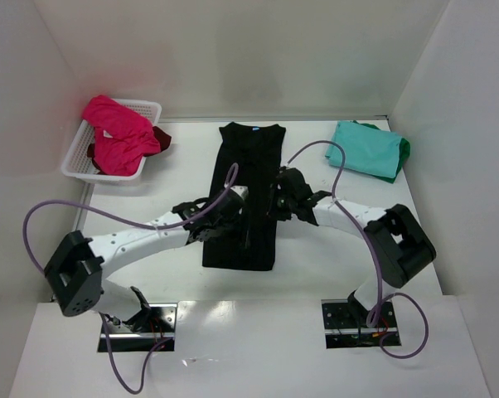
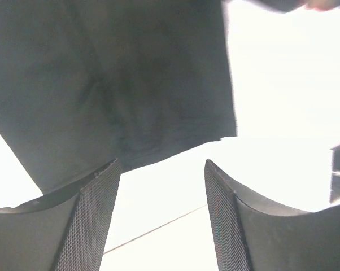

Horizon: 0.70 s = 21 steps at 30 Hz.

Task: Fold and stack the t-shirts
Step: Rotate the tshirt 90 degrees

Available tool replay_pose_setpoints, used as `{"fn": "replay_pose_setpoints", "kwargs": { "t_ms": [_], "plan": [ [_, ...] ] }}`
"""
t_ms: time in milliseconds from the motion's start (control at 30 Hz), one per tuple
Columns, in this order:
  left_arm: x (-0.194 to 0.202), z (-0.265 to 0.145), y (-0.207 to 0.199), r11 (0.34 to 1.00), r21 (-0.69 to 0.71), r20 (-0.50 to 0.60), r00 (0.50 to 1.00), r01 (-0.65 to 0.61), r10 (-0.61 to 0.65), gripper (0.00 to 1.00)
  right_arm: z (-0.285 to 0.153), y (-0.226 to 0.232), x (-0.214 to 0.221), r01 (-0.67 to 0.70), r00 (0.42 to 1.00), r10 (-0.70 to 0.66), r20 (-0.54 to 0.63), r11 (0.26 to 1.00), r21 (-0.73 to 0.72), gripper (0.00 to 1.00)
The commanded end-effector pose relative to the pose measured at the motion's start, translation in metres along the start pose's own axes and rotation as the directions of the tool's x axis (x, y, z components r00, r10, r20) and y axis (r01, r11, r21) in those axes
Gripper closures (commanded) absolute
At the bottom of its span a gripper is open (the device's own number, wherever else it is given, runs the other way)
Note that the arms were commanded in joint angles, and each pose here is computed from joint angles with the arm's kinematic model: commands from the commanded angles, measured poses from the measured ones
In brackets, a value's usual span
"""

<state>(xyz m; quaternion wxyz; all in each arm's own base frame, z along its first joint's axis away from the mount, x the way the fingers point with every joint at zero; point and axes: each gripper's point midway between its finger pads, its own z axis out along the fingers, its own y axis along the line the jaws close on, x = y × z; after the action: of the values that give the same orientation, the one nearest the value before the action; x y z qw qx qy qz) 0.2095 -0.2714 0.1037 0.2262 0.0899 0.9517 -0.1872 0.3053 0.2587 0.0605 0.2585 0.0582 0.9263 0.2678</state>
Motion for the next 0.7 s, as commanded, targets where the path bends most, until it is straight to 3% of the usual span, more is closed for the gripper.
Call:
{"fn": "replay_pose_setpoints", "kwargs": {
  "t_ms": [0, 300, 667],
  "plan": [
    [-0.034, -0.018, -0.027, 0.990, 0.137, 0.106, 0.994, -0.031, 0.016, 0.31, -0.008, -0.001, -0.001, 0.002, 0.999, -0.002, 0.037, 1.000, -0.002, 0.76],
    [0.006, 0.036, -0.020, 0.991, 0.133, -0.066, 0.997, -0.025, 0.035, 0.34, 0.023, -0.011, -0.004, -0.004, 1.000, 0.003, 0.013, 0.997, 0.073, 0.79],
    [0.042, 0.064, 0.002, 0.997, 0.072, -0.178, 0.984, -0.017, 0.030, 0.57, 0.027, -0.015, -0.007, -0.004, 1.000, 0.002, 0.026, 0.996, 0.091, 0.78]
  ]
}}
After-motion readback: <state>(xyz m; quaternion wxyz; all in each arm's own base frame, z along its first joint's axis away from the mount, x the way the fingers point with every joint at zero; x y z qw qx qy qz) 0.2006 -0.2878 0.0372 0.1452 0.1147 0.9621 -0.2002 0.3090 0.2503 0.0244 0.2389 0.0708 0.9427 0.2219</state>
